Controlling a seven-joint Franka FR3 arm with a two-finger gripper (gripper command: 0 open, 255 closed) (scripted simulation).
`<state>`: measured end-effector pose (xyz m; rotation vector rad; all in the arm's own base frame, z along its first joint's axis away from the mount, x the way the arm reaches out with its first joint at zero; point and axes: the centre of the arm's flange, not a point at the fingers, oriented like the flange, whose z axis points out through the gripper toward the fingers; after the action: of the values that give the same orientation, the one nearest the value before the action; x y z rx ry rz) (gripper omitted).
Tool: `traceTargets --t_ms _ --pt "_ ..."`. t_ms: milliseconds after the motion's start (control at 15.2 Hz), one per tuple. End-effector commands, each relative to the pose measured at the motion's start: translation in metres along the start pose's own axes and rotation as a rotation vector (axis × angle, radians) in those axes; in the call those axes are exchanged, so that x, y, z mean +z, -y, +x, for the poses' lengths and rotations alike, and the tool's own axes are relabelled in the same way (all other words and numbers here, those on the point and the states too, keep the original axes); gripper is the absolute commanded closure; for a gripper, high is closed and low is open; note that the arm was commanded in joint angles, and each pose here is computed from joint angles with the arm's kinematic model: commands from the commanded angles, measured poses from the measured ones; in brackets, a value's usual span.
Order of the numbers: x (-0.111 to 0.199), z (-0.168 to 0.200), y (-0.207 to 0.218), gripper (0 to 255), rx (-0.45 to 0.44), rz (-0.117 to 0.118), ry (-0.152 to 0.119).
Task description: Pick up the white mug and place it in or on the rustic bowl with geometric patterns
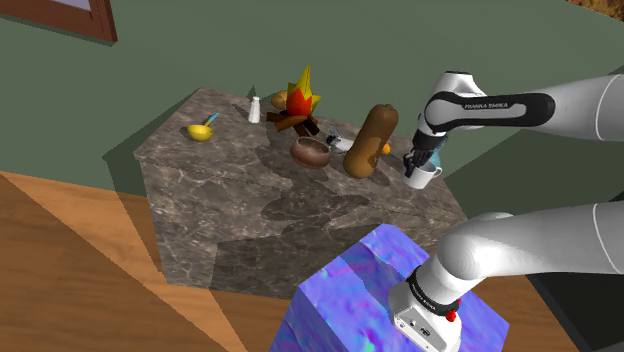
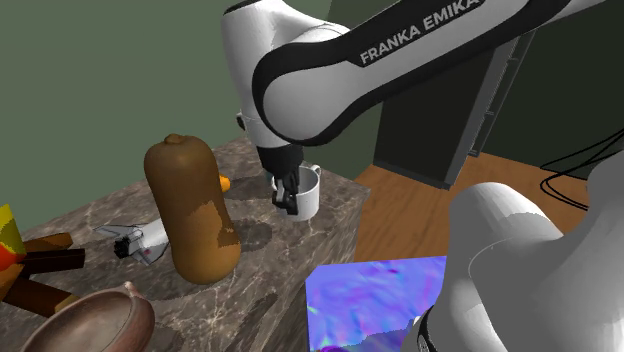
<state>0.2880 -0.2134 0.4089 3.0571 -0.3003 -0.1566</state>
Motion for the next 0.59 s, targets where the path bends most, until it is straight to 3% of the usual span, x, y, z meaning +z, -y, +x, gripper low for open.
traceTargets --t_ms 0,528 --pt "-0.011 0.000 0.000 255 0.000 0.000 0.000" --pt "-0.053 -0.004 -0.004 255 0.000 0.000 0.000"
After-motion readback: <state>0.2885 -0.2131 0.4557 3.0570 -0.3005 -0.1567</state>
